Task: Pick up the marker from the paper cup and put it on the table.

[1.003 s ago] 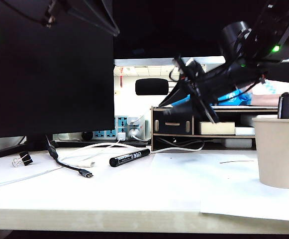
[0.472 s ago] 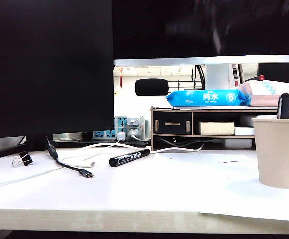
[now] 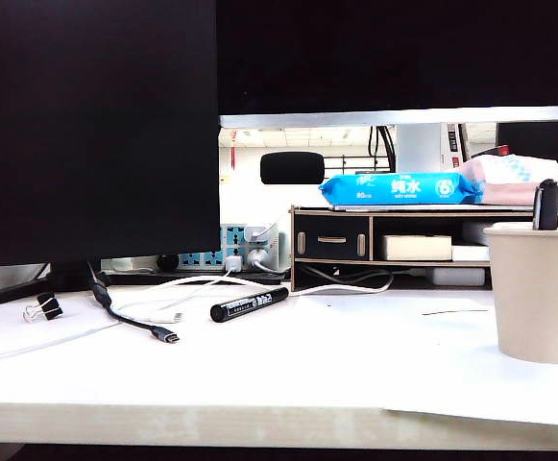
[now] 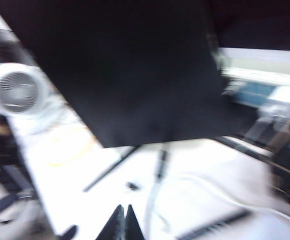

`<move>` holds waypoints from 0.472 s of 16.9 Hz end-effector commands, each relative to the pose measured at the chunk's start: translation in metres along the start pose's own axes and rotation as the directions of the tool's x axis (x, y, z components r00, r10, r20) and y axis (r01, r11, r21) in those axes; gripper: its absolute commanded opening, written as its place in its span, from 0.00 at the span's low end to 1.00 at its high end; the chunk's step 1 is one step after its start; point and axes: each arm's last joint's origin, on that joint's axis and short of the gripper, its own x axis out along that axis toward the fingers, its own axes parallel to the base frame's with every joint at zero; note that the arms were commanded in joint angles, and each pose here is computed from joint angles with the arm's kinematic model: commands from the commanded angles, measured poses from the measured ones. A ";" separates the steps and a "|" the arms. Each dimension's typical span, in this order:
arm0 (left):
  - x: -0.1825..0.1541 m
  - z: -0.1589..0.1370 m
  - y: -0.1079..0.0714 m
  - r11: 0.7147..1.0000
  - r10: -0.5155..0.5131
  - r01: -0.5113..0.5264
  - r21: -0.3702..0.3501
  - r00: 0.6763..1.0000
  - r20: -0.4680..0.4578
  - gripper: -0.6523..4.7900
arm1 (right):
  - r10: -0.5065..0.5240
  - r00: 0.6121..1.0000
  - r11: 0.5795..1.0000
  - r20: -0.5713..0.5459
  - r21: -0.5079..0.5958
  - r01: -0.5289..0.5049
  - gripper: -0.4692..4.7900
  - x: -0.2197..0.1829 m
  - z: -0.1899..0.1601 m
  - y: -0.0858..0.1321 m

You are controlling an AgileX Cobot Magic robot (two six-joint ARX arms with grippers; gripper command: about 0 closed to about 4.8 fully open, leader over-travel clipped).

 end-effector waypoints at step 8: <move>-0.064 -0.027 -0.006 0.997 0.064 -0.059 -0.049 0.993 0.100 0.11 | -0.438 0.898 0.892 0.036 -0.106 0.439 0.08 -0.094 -0.043 0.050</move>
